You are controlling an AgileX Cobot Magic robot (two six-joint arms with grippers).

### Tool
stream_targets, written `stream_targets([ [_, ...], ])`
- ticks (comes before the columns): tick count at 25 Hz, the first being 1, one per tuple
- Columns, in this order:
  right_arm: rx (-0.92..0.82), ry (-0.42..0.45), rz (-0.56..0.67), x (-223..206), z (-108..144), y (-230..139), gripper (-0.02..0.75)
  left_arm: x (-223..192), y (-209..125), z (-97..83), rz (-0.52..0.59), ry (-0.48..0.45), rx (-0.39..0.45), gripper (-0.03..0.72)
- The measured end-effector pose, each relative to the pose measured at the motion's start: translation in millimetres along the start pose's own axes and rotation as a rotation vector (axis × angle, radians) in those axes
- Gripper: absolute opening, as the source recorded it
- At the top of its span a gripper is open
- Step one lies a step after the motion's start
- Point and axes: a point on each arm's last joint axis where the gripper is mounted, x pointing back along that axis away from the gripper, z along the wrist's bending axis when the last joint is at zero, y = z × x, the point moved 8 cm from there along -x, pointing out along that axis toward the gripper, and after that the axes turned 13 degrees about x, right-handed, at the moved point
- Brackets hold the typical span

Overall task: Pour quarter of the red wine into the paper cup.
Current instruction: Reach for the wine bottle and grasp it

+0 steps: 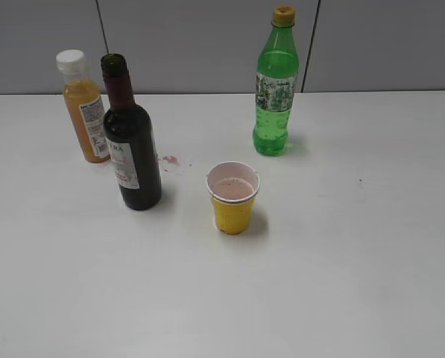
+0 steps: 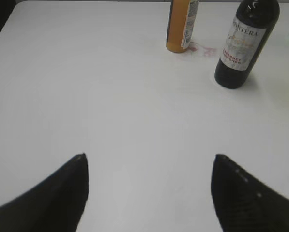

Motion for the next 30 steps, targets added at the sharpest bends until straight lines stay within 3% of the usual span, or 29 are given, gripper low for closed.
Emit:
stream_targets([
  [11, 0.000, 0.000, -0.001, 0.0, 0.0, 0.2, 0.591, 0.0, 0.0, -0.1, 0.000, -0.001, 0.000, 0.584],
  [19, 0.000, 0.000, -0.001, 0.0, 0.0, 0.2, 0.591, -7.8, 24.6, -13.2, -0.026, -0.062, 0.004, 0.687],
  [25, 0.000, 0.000, -0.001, 0.0, 0.0, 0.2, 0.591, -30.9, 66.8, -22.5, -0.174, -0.105, -0.110, 0.687],
  [30, 0.000, 0.000, -0.001, 0.0, 0.0, 0.2, 0.591, -83.4, 67.0, -5.7, -0.200, -0.051, -0.056, 0.682],
])
